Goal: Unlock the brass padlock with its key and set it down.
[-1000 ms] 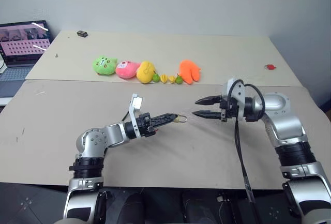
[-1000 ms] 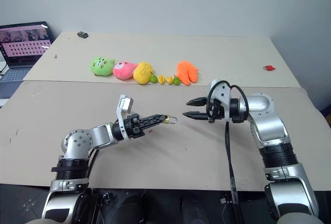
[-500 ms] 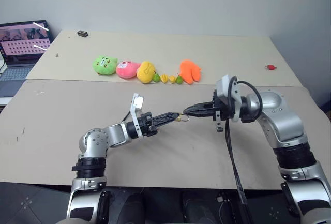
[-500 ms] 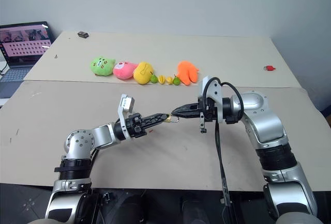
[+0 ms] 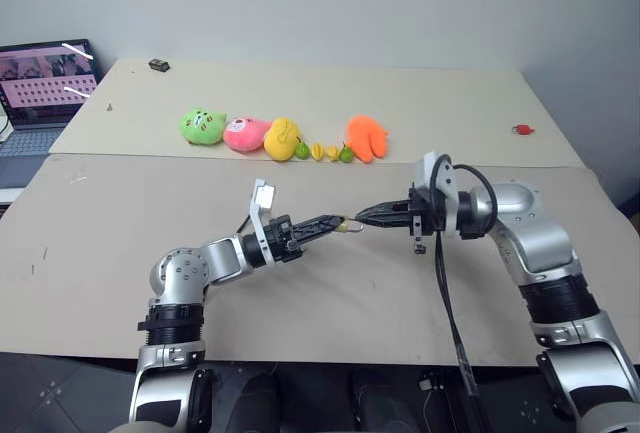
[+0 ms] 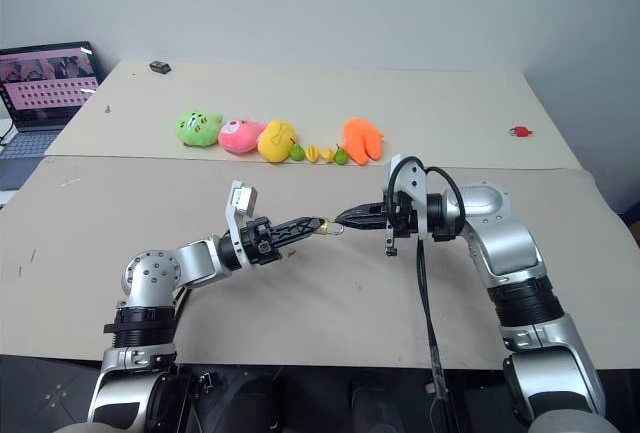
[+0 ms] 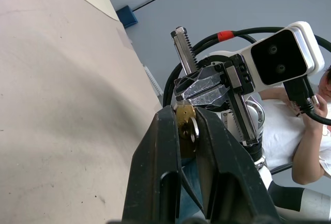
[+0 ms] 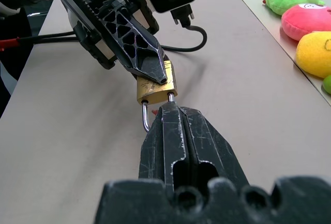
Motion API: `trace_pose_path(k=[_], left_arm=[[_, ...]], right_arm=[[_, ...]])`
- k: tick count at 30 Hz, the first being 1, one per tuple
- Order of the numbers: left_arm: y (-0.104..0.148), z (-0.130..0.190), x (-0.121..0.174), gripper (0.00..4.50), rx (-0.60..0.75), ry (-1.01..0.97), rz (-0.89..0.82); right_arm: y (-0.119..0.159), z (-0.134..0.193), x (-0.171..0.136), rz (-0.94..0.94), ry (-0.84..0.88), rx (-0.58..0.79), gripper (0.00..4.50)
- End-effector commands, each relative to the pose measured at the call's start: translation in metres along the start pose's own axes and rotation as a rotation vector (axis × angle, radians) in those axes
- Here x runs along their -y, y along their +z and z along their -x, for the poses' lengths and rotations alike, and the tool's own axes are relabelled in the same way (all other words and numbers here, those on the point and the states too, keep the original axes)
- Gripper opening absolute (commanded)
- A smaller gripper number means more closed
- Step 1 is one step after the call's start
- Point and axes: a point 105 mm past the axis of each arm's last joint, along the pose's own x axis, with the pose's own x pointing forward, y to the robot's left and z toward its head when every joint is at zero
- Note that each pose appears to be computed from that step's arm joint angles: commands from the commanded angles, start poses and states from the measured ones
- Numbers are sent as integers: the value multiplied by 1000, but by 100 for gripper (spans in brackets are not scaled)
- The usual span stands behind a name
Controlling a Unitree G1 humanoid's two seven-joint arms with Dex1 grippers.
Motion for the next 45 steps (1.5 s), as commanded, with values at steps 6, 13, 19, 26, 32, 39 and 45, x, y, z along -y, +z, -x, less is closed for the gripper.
trace_pose_path(k=[6, 13, 19, 26, 32, 39, 45], left_arm=[[10, 1, 9, 3, 39, -42, -13], [12, 0, 9, 3, 46, -45, -12], [11, 0, 9, 3, 44, -48, -10], [12, 0, 10, 3, 48, -53, -7], [11, 1, 13, 3, 49, -60, -4], [14, 2, 14, 3, 68, -58, -2], [14, 3, 14, 3, 65, -52, -3]], right_arm=[[23, 2, -4, 71, 37, 22, 9], [19, -4, -10, 72, 51, 11, 9], [22, -9, -8, 82, 50, 21, 9], [15, -12, -2, 88, 35, 19, 9], [7, -9, 24, 118, -51, -5, 9], [9, -11, 42, 232, -122, -7, 9], [27, -14, 50, 215, -149, 81, 9]])
